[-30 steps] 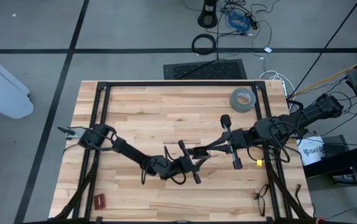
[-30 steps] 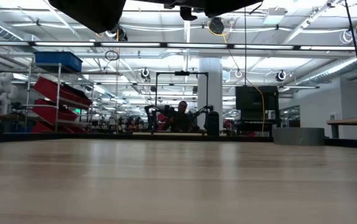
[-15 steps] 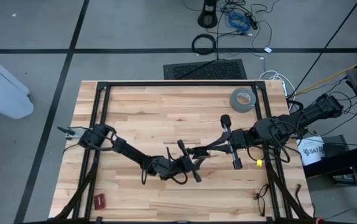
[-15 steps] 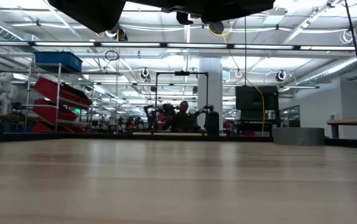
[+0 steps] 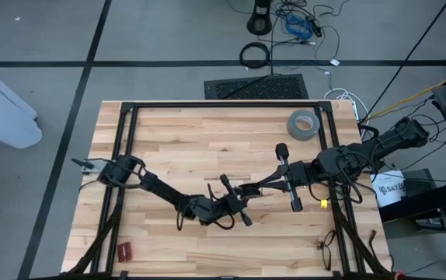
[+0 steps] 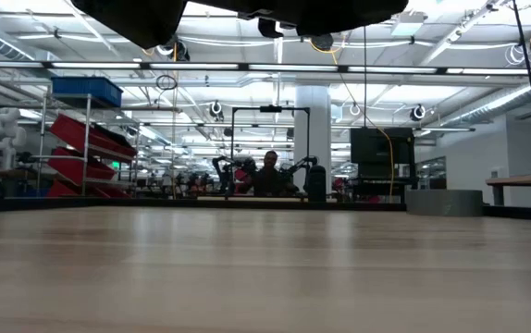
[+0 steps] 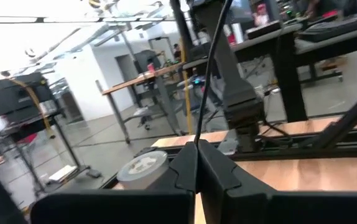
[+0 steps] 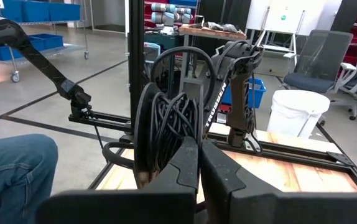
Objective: Coil cords
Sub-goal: Coil the black wire onto the spool
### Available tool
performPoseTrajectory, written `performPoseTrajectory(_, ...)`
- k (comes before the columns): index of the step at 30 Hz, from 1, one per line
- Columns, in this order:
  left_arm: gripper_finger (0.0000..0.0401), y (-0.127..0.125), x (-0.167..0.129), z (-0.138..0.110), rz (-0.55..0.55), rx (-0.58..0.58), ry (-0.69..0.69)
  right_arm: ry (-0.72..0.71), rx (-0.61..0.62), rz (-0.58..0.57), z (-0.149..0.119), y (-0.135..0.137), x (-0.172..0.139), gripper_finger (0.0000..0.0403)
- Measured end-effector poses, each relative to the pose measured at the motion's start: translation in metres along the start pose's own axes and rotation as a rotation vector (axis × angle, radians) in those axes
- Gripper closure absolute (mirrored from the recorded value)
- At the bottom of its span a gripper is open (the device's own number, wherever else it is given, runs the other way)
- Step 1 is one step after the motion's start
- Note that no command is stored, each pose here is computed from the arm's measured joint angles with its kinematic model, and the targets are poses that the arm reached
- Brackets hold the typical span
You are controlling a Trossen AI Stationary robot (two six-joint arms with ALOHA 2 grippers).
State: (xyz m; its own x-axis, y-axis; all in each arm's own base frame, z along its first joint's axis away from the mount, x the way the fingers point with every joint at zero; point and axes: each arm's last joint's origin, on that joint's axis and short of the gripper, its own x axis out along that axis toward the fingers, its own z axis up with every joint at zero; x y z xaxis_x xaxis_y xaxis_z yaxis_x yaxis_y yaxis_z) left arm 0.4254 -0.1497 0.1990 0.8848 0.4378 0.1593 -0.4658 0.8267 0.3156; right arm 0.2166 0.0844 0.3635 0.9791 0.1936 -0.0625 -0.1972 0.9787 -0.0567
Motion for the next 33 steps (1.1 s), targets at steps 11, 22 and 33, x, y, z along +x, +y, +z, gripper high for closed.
performPoseTrajectory(11,0.0399,-0.004,-0.031,0.035,0.058,0.047,0.121,0.007,-0.001,-0.001,-0.001,0.000,0.000,0.0403)
performPoseTrajectory(22,0.0400,0.009,-0.077,0.085,0.177,0.130,0.238,0.015,0.022,-0.002,-0.001,0.000,0.000,0.0403)
performPoseTrajectory(33,0.0401,0.019,-0.101,0.109,0.293,0.196,0.296,0.037,0.026,0.023,-0.004,0.001,0.000,0.0403)
